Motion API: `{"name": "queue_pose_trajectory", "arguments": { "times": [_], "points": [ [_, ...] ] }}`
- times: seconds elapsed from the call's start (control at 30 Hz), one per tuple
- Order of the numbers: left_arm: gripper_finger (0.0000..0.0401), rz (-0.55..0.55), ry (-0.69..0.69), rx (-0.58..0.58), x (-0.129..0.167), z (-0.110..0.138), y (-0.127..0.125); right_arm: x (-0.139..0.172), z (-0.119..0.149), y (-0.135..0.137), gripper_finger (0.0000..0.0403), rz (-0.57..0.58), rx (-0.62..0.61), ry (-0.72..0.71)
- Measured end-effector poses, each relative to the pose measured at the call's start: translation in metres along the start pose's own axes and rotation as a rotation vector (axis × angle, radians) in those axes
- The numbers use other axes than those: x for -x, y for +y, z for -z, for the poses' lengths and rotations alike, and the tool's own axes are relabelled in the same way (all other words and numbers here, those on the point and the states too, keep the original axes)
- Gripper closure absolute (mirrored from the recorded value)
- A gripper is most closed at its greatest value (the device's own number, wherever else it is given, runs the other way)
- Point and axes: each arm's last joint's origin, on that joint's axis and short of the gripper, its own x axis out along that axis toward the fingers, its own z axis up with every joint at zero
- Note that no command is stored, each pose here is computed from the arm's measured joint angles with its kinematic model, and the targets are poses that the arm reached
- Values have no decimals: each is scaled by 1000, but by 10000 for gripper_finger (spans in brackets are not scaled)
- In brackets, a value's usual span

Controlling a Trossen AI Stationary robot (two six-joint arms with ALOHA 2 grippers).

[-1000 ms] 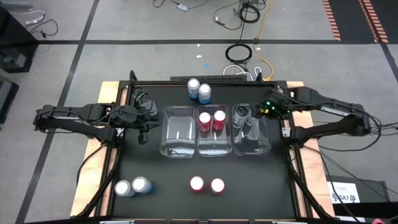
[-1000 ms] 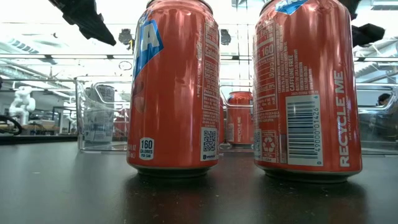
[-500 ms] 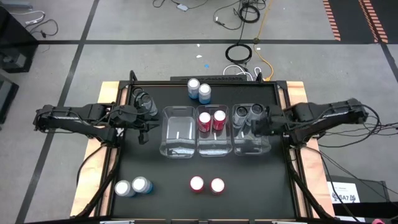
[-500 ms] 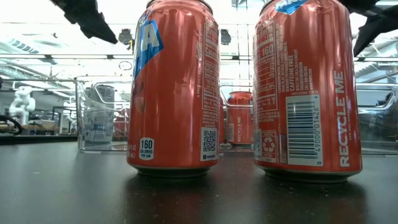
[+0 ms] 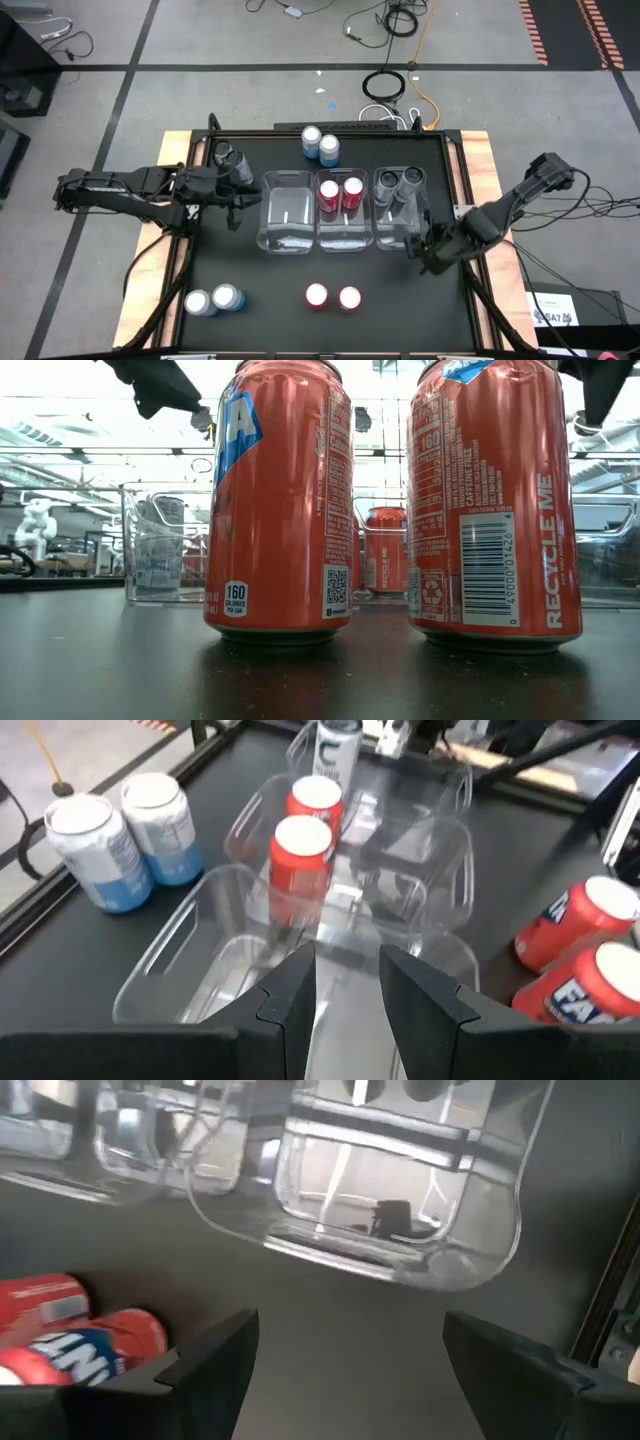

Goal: Sort soda cans
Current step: Put the blue-white soda can into the left transparent bin

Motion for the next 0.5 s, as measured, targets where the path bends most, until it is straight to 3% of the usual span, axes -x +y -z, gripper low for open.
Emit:
{"name": "queue_pose_trajectory", "arguments": {
  "times": [0.27,0.4,0.5],
  "points": [
    [278,-10,-70,14,-1,-7,-1,-30,31,18,92,39,-9,-141],
    [278,-85,-126,112,-1,-10,1,-48,46,28,92,54,11,-144],
    [267,-136,-130,125,-1,-9,2,-59,56,35,92,44,18,-138]
  ]
}}
